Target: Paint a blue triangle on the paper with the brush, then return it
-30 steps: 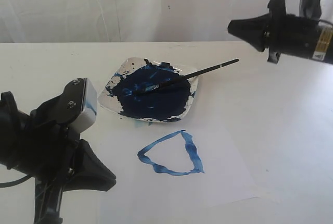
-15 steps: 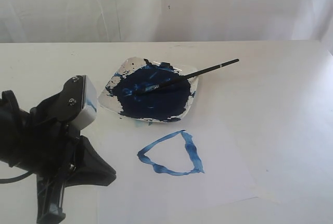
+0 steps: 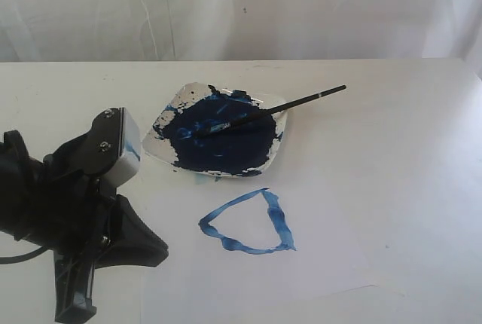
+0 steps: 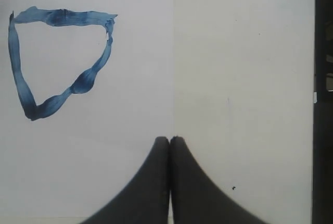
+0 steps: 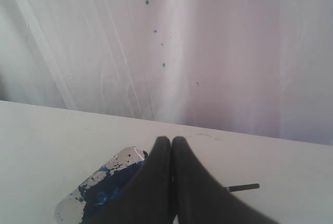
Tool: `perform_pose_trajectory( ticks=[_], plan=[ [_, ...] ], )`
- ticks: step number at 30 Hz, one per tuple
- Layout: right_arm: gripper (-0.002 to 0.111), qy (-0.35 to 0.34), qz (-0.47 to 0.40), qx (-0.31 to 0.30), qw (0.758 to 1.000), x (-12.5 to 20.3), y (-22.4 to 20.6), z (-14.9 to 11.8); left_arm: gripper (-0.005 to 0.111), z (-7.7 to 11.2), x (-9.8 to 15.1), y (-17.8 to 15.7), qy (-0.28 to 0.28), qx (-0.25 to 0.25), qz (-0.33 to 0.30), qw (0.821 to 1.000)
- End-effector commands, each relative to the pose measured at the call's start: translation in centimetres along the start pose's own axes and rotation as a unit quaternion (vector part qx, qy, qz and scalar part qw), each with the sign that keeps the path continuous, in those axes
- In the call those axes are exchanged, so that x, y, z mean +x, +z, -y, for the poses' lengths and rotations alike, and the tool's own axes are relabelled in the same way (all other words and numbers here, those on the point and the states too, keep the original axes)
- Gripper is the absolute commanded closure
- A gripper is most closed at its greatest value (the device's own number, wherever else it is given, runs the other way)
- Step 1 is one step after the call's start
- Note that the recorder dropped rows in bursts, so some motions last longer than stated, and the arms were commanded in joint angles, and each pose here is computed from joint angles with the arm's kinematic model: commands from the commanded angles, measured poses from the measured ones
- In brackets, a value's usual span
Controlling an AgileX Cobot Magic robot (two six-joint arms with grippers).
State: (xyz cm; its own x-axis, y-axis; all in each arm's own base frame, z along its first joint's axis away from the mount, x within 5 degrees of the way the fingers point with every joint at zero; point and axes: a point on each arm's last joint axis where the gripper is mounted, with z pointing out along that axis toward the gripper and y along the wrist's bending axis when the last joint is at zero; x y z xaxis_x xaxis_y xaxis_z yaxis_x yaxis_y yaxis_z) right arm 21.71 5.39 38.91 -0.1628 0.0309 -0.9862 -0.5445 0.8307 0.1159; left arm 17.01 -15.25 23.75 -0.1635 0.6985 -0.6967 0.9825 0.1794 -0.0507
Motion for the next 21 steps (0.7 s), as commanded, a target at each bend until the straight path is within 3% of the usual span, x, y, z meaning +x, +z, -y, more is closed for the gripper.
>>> perform_pose_trajectory(
  ticks=[1,10,15,21],
  plan=[
    [0.108,-0.008,-0.001,0.003,1.000,0.1,-0.1,0.0,0.107,0.4,-0.3,-0.1,-0.001,0.009,0.009,1.000],
    [0.108,-0.028,0.032,0.004,0.999,-1.1,-2.0,-1.3,0.107,0.2,-0.3,-0.1,-0.001,0.002,0.010,1.000],
    [0.108,-0.078,0.132,0.038,0.987,-3.8,-7.7,-4.3,0.107,0.2,-0.3,-0.1,-0.001,0.002,0.010,1.000],
    [0.108,-0.121,0.277,0.104,0.947,-5.5,-16.1,-8.0,0.107,0.2,-0.3,-0.1,-0.001,0.002,0.010,1.000]
  ],
)
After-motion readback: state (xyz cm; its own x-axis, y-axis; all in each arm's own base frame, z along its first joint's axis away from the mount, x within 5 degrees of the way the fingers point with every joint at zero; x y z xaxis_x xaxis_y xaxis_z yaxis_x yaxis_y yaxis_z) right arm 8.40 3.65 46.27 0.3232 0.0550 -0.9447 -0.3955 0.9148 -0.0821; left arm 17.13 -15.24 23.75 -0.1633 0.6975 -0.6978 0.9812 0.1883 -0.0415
